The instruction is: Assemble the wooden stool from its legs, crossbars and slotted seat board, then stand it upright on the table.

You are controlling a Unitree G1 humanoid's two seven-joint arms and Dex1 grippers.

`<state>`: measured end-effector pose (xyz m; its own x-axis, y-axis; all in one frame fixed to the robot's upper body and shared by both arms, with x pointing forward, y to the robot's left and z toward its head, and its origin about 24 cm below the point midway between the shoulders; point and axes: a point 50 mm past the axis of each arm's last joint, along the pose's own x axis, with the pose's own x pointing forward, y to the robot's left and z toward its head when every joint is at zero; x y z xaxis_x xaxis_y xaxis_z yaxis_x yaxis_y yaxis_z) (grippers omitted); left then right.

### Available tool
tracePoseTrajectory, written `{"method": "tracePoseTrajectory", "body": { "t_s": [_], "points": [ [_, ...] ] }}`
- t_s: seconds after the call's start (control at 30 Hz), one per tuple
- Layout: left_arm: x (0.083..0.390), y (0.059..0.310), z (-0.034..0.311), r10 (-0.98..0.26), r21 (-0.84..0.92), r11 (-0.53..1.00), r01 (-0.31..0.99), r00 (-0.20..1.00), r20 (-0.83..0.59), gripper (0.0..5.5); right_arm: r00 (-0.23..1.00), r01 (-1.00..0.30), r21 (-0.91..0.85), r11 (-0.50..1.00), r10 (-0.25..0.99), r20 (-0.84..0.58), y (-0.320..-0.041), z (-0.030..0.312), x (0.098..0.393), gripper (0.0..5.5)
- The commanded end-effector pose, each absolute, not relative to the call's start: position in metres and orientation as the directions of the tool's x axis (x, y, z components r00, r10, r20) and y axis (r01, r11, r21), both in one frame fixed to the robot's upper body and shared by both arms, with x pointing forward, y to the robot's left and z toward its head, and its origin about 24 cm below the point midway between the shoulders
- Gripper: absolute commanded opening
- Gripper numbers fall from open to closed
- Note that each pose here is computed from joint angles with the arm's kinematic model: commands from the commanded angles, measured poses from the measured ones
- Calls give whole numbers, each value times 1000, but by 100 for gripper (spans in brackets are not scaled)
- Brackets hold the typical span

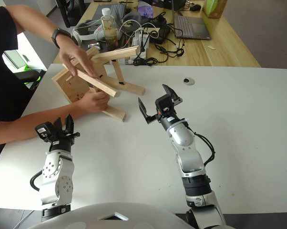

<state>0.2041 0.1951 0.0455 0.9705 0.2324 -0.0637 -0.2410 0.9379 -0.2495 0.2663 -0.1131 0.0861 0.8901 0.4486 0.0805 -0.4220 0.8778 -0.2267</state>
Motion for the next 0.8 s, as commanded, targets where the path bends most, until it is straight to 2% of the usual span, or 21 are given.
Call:
{"method": "tracePoseTrajectory", "body": {
  "t_s": [0.03, 0.8],
  "points": [
    [206, 195, 47, 237, -252, 937, -243, 970, -56, 203, 886, -422, -244, 873, 454, 92, -113, 89, 268, 535],
    [225, 194, 45, 172, -234, 957, -174, 985, -30, 203, 871, -440, -278, 854, 481, 100, -118, 84, 264, 535]
  ]
}}
